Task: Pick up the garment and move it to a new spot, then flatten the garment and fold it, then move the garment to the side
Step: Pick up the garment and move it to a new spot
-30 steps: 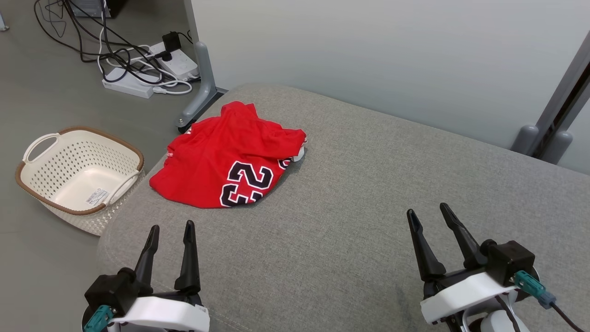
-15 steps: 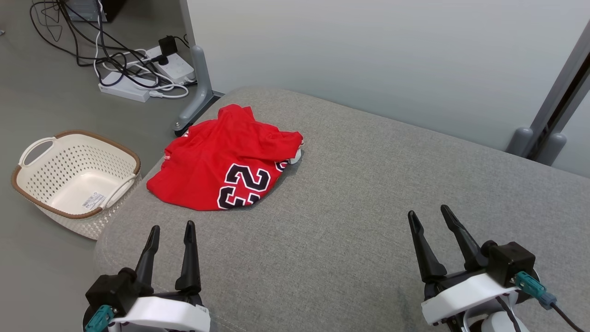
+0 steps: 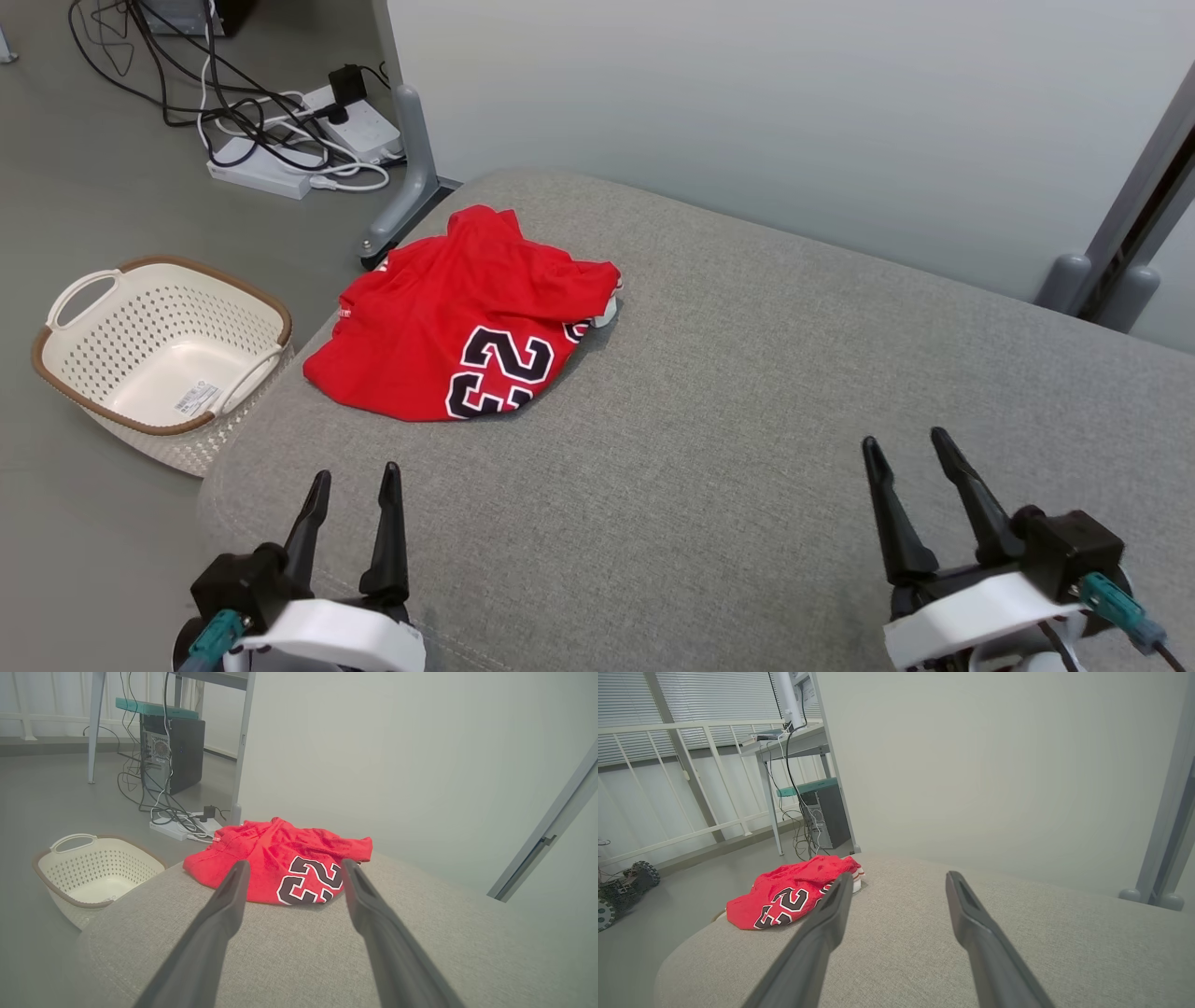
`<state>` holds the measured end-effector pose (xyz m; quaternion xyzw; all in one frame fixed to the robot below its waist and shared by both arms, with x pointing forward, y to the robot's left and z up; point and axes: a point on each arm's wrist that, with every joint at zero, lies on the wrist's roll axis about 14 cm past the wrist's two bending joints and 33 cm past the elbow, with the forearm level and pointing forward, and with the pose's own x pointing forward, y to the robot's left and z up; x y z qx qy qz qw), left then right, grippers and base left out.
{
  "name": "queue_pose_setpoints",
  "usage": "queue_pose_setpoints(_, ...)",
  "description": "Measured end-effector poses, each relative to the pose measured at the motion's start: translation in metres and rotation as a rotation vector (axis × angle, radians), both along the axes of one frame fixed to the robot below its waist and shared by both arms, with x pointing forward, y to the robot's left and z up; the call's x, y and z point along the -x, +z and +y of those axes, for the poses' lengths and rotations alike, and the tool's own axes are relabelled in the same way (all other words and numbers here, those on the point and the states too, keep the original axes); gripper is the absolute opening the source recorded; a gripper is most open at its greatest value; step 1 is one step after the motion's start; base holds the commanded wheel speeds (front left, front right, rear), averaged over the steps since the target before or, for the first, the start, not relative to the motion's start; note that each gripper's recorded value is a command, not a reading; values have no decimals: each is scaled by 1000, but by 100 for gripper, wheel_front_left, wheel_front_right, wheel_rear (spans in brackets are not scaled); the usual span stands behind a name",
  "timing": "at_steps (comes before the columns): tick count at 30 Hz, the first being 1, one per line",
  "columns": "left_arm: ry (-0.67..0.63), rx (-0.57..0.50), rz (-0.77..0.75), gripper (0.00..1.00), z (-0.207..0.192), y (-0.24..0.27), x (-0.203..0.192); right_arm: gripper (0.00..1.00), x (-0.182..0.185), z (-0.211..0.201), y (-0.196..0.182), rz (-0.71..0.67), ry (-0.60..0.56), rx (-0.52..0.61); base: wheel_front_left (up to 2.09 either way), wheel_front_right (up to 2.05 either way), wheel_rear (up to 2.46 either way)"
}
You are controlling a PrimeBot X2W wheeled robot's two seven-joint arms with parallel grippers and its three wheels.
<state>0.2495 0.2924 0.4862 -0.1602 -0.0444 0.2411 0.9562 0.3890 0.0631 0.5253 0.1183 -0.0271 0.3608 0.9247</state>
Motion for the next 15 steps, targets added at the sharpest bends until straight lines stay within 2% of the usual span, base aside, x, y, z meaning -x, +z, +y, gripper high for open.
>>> queue_pose_setpoints(5,-15,-41,7,100,10,4,-10,100,-3,-9,-1,-18,-23,12,0,0,0)
queue_pose_setpoints(10,-53,-136,-29,100,31,33,-53,100,-23,-18,3,-59,-62,10,0,0,0)
queue_pose_setpoints(15,-173,-212,146,100,36,3,-96,100,-37,-34,-8,-53,-108,27,0,0,0)
